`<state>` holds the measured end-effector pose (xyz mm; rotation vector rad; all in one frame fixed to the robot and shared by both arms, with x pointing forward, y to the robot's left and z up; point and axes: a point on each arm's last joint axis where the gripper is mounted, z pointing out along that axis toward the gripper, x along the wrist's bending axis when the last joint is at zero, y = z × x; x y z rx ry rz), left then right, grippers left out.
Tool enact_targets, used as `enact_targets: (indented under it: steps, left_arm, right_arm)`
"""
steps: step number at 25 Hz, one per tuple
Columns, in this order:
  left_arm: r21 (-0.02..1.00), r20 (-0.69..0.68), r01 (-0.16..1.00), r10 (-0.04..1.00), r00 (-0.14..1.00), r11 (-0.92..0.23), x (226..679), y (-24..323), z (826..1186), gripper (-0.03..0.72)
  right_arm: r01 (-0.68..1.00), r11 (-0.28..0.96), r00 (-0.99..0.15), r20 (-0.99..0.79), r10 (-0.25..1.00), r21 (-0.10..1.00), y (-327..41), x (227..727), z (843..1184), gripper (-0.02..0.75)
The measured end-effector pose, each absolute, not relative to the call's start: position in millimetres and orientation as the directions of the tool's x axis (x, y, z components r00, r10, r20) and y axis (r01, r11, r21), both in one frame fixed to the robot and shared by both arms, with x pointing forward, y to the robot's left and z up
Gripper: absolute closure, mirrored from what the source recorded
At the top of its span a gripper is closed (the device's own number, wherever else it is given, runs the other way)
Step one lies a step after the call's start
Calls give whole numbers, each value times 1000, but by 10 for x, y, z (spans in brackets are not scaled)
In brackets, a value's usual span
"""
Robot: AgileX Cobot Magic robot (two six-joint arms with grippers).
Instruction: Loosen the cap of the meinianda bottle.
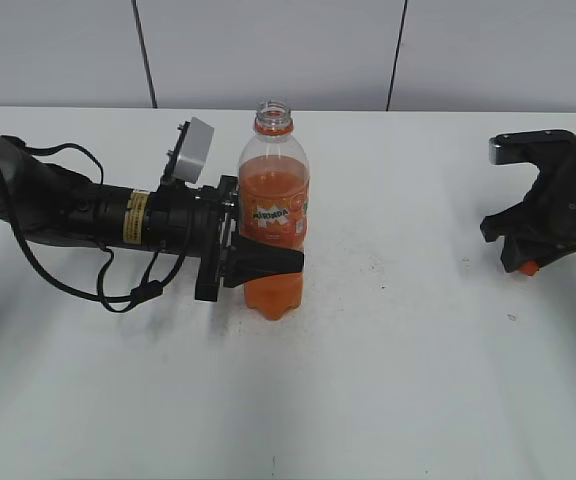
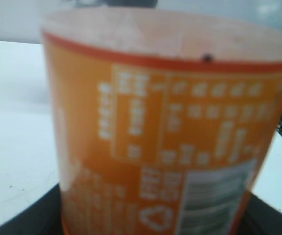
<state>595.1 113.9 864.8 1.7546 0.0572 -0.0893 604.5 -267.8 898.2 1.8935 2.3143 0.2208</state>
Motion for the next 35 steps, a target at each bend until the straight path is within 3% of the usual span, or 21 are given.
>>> enact_targets:
  steps: [2,6,9,18,20,23,25,31,35]
  left_arm:
    - [979,-92,88,-11,996,-185,5951,1139,8648,270]
    - [979,-92,88,-11,996,-185,5951,1139,8648,270]
    - [979,-92,88,-11,996,-185,5951,1139,8648,270]
    - [978,-130,132,26,991,-163,5980,1137,8632,267]
    - [975,-143,148,44,989,-167,5993,1138,8626,220]
    - [962,-163,176,79,983,-209,6004,1150,8536,79]
    - [958,-169,184,84,982,-219,5992,1156,8514,39]
    - [956,-167,180,78,983,-232,5992,1172,8552,40]
    - [961,-116,123,43,992,-249,5978,1176,8818,54]
  right_arm:
    - [960,192,-192,-16,981,204,-2678,6046,8982,419]
    - [961,189,-190,-16,982,204,-2678,6046,8982,250]
    - [962,185,-186,-14,982,202,-2677,6044,8981,198]
    - [968,132,-144,41,989,212,-2635,6052,9238,182]
    - [962,130,-144,41,989,240,-2633,6059,9363,182]
    - [953,130,-147,41,988,273,-2632,6051,9543,182]
    - [944,127,-147,41,988,305,-2629,6057,9661,182]
    - [926,127,-150,38,988,355,-2627,6074,9888,182]
    - [921,127,-152,37,988,369,-2628,6059,9970,182]
